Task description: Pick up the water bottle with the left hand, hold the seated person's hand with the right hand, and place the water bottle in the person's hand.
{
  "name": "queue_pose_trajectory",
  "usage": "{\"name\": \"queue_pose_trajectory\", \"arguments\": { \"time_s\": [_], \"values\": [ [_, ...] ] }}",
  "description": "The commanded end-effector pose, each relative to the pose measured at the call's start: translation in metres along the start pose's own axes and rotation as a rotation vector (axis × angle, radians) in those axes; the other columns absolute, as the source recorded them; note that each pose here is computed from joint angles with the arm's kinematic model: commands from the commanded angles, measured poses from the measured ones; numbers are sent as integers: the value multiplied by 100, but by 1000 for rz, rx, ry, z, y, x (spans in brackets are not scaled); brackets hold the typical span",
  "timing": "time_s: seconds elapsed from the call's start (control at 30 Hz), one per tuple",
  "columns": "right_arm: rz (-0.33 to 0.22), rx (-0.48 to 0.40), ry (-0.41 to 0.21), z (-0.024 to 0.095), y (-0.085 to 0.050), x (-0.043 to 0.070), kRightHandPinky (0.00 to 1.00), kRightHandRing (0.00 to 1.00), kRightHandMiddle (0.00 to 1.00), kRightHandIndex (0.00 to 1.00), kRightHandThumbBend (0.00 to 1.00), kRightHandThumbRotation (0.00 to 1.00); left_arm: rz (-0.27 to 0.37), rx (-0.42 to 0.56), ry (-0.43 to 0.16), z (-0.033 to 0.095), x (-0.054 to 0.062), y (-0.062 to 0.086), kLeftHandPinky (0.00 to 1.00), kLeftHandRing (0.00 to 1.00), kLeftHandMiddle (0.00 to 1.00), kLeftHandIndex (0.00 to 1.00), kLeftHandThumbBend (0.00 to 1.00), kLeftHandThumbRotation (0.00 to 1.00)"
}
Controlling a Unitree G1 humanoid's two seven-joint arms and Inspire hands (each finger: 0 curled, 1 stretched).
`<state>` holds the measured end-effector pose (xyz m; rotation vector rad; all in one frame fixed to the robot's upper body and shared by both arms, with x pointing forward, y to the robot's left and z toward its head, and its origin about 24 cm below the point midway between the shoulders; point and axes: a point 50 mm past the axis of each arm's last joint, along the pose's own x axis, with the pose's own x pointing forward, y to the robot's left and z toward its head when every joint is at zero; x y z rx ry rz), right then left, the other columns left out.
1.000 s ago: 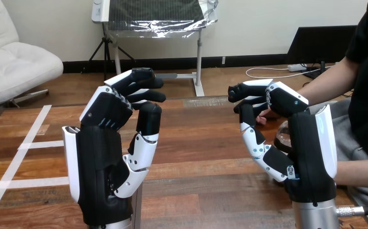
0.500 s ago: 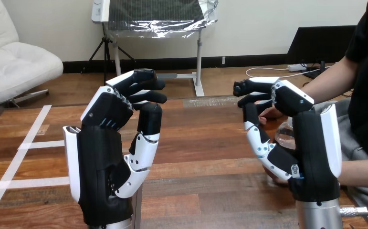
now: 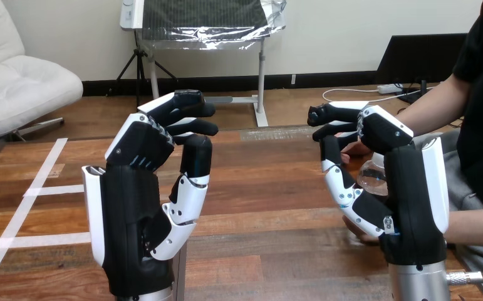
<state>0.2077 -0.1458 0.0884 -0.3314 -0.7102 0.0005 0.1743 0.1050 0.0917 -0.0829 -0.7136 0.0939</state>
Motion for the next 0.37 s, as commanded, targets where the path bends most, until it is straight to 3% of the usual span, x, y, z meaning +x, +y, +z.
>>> {"name": "queue_pose_trajectory", "arguments": {
  "time_s": [0.0, 0.33],
  "values": [
    [-24, 17, -74, 5, -3, 15, 39, 55, 63, 62, 20, 0, 46, 11, 79, 3, -20, 0, 45, 55, 62, 64, 37, 48],
    [-18, 5, -87, 4, -5, 15, 40, 56, 63, 62, 22, 0, 30, 22, 81, 2, -20, -2, 45, 55, 62, 64, 35, 49]
  ]
}}
